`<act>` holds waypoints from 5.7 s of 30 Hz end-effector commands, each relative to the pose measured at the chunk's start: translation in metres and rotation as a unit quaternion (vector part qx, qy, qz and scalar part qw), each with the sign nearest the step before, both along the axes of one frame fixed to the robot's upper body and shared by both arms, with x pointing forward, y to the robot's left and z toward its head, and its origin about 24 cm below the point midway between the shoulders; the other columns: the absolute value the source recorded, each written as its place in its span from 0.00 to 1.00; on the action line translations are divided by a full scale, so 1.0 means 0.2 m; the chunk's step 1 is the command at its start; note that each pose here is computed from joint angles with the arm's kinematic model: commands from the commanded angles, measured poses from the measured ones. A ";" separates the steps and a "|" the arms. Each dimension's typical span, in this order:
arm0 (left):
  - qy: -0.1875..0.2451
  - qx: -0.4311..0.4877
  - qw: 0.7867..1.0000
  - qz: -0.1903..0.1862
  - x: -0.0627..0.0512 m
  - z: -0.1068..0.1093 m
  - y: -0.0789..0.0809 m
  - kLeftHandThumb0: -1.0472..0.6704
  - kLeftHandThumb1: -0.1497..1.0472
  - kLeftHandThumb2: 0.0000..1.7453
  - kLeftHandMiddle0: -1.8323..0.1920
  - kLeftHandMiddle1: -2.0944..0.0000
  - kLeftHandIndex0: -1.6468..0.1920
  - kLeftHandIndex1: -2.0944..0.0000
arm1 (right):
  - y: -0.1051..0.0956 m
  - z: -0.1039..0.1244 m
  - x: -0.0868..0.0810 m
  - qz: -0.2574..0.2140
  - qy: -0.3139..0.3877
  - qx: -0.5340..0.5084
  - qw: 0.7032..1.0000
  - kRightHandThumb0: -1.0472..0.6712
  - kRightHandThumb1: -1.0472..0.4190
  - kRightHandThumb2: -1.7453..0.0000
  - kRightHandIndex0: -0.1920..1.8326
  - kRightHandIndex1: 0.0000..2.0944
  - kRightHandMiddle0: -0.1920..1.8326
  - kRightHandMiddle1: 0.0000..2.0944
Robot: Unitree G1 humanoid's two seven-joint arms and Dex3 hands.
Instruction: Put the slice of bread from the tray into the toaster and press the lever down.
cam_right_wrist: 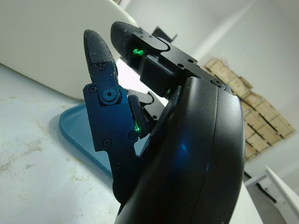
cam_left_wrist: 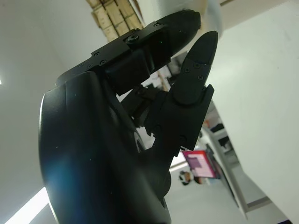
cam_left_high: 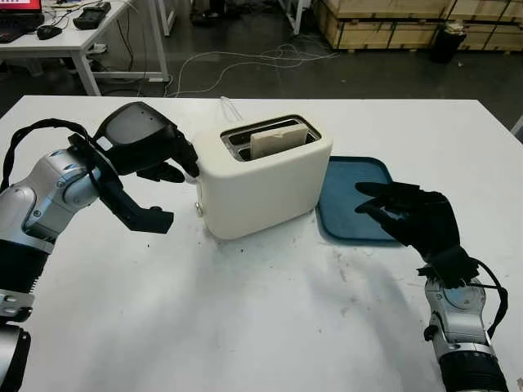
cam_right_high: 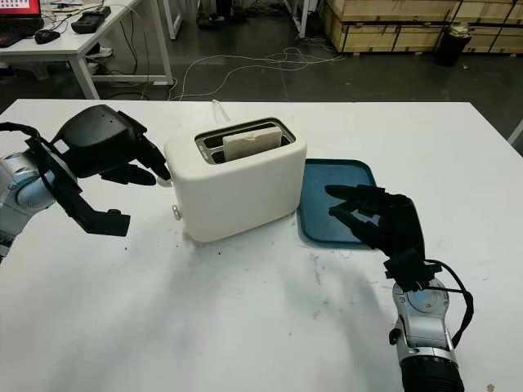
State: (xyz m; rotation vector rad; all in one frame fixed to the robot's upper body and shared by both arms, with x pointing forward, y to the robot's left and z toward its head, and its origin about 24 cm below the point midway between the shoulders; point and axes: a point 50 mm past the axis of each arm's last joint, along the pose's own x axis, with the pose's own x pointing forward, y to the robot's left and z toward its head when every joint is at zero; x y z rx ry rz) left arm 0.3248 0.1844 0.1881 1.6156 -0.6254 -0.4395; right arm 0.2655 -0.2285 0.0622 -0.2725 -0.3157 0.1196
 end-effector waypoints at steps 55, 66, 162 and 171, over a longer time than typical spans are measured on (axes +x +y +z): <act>0.019 -0.025 0.999 -0.007 0.00 -0.18 0.00 0.43 0.69 0.01 0.46 0.19 0.15 1.00 | 0.00 -0.01 -0.01 0.010 0.001 0.006 1.000 0.33 0.09 1.00 0.52 0.42 0.63 0.00; 0.012 -0.022 1.000 -0.003 0.02 -0.17 0.02 0.40 0.72 0.00 0.47 0.21 0.15 1.00 | 0.01 0.00 -0.01 0.012 0.000 0.001 1.000 0.33 0.09 1.00 0.52 0.42 0.63 0.00; 0.287 -0.099 0.940 0.157 -0.17 -0.87 -0.30 0.47 0.80 0.00 0.55 0.35 0.24 1.00 | -0.04 -0.01 -0.01 0.017 0.014 -0.001 1.000 0.33 0.09 1.00 0.52 0.42 0.62 0.00; 0.265 -0.109 0.947 0.142 -0.18 -0.82 -0.28 0.48 0.79 0.00 0.57 0.23 0.23 0.99 | -0.03 -0.02 -0.01 0.020 0.016 0.008 1.000 0.34 0.09 1.00 0.52 0.42 0.62 0.00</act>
